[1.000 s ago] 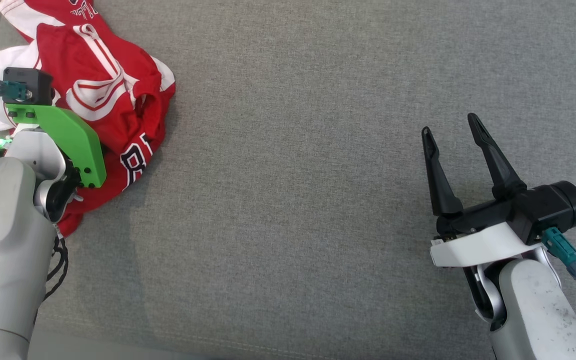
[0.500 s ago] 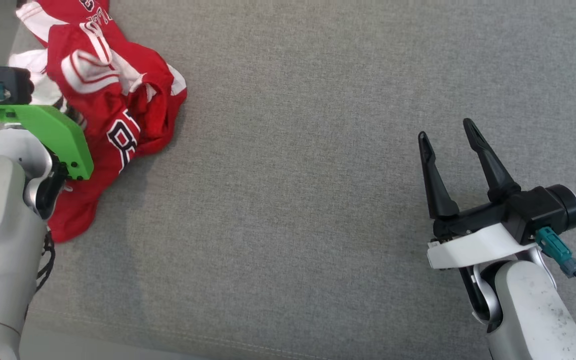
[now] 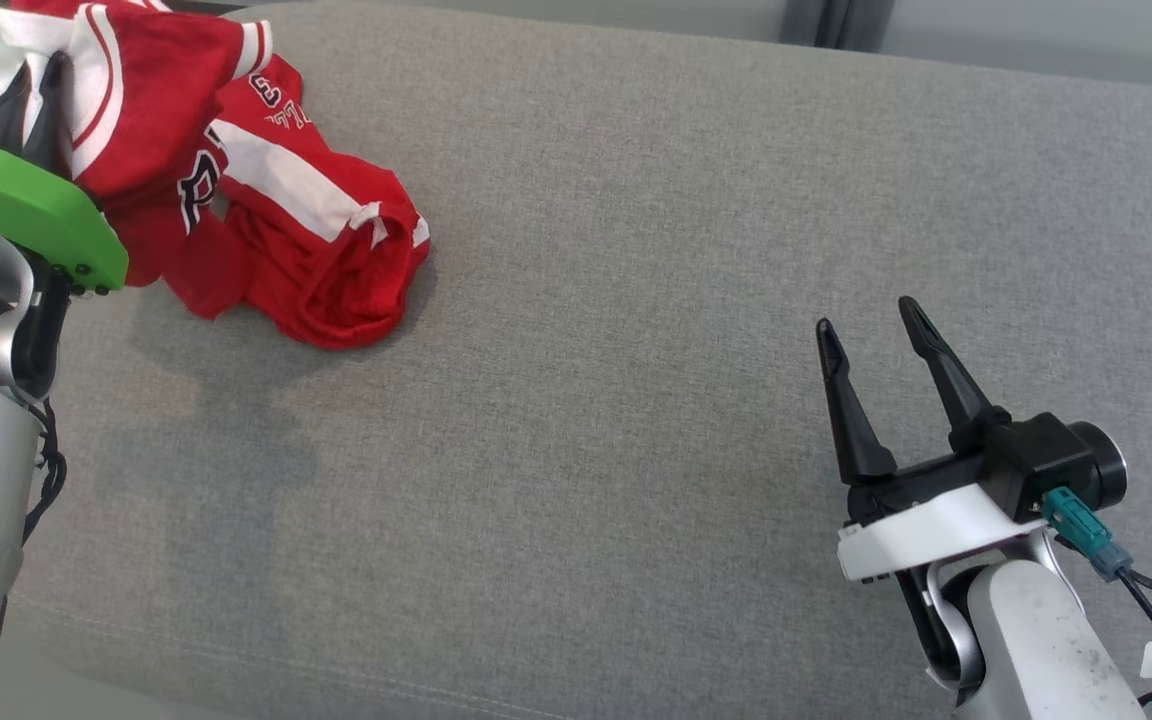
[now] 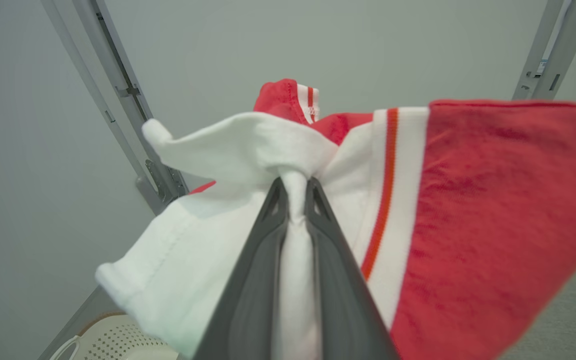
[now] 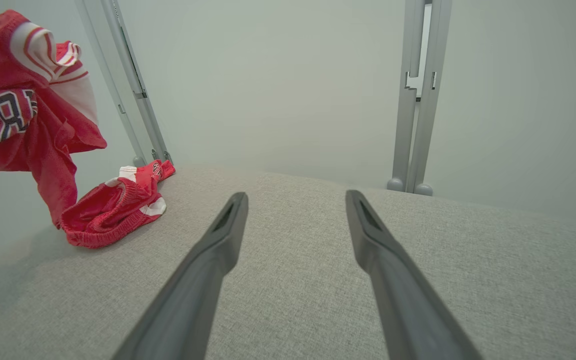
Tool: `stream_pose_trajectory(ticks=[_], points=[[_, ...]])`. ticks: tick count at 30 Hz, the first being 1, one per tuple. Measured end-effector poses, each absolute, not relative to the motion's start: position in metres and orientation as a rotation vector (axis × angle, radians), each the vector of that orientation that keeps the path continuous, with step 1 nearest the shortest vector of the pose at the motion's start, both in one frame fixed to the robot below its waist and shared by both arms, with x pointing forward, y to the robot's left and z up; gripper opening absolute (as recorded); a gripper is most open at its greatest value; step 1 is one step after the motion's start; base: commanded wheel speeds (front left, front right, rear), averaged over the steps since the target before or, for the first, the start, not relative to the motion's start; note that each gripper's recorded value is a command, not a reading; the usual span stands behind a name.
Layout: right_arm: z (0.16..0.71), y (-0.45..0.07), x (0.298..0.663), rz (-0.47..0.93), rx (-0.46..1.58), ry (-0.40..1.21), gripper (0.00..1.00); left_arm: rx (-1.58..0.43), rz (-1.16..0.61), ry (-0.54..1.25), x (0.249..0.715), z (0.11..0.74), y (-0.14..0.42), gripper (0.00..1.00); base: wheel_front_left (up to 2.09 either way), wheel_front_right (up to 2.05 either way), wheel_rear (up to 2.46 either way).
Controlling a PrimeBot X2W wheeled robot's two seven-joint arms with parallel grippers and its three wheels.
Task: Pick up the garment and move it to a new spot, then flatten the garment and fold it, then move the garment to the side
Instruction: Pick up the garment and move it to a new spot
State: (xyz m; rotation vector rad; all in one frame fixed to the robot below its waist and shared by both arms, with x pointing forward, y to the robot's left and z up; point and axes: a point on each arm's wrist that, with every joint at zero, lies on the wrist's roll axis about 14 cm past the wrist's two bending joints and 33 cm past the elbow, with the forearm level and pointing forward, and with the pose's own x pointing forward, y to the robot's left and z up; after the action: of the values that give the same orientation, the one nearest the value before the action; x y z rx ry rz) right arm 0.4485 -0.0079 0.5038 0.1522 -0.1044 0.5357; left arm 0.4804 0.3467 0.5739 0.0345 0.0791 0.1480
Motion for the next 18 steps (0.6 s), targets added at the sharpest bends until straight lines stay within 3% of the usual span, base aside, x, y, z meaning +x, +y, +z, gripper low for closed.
stream_pose_trajectory(ticks=[8,18], points=[[0.532,-0.01,0.436,0.53,0.191,-0.159,1.0,-0.003,0.006,-0.079,0.465,0.628,0.291,0.0,0.0,0.0,0.0],[0.555,-0.053,0.432,0.421,0.175,-0.225,1.0,-0.164,-0.27,-0.072,0.466,0.616,0.155,0.0,0.0,0.0,0.0]])
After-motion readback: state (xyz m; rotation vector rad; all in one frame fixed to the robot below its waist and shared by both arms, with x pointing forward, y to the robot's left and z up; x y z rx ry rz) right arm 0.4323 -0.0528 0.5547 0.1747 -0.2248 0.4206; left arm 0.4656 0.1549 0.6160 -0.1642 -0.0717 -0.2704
